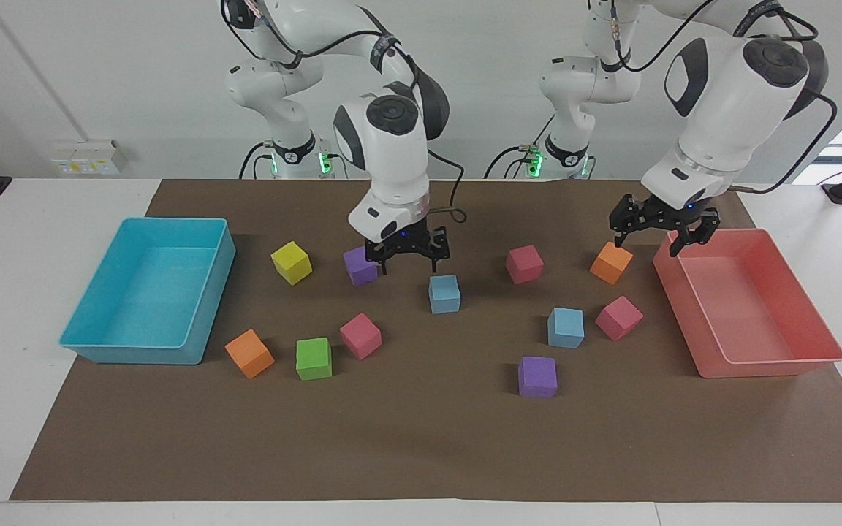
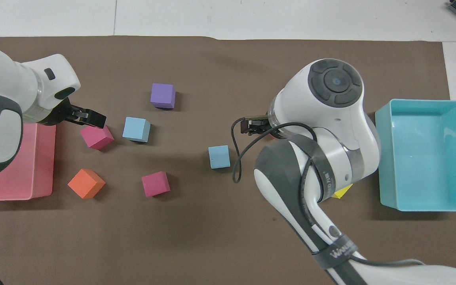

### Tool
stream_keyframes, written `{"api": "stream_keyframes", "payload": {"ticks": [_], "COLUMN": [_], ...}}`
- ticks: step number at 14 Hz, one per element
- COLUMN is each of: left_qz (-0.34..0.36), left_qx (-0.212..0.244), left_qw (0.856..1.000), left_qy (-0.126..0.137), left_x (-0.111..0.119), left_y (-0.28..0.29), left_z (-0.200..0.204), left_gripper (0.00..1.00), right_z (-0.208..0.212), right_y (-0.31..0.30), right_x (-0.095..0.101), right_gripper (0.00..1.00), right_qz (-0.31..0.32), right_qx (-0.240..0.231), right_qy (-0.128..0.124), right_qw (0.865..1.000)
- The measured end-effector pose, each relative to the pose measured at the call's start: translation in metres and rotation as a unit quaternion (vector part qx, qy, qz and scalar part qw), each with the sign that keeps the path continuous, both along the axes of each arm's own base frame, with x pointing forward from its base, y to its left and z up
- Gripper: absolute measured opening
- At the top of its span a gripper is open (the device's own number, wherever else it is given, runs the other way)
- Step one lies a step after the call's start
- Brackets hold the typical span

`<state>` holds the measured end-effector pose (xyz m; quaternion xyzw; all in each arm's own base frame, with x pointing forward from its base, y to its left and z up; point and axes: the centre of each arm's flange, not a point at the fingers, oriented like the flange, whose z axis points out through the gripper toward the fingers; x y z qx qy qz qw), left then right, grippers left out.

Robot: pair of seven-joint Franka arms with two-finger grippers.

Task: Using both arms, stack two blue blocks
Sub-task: 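Reach the left gripper to the other blue cube while the right gripper hovers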

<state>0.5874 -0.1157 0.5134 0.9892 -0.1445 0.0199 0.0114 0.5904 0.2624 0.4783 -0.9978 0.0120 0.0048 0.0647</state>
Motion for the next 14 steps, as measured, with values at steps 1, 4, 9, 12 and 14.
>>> {"api": "stream_keyframes", "payload": {"ticks": [1,4,9,12,14], "left_qz": [0.0,0.002,0.017,0.035,0.038], "left_qx": [0.0,-0.002,-0.007,-0.012,-0.012], "left_qw": [1.0,1.0,1.0,0.999,0.999], "left_qy": [-0.002,-0.007,-0.022,-0.033,-0.031], "left_x": [0.0,0.0,0.012,0.018,0.018], "left_y": [0.0,-0.011,-0.04,-0.047,-0.051], "left_z": [-0.012,-0.05,-0.111,-0.136,-0.146], "left_gripper": [1.0,1.0,1.0,1.0,1.0], "right_z": [-0.004,-0.02,-0.055,-0.084,-0.1], "right_y": [-0.01,-0.031,-0.037,-0.039,-0.04], "right_x": [0.003,0.006,-0.006,-0.013,-0.018], "right_gripper": [1.0,1.0,1.0,1.0,1.0], "right_qz": [-0.002,-0.003,-0.016,-0.019,-0.022], "right_qx": [0.017,0.059,0.131,0.167,0.184], "right_qy": [0.01,0.035,0.057,0.06,0.061], "right_qw": [1.0,0.998,0.99,0.984,0.981]}}
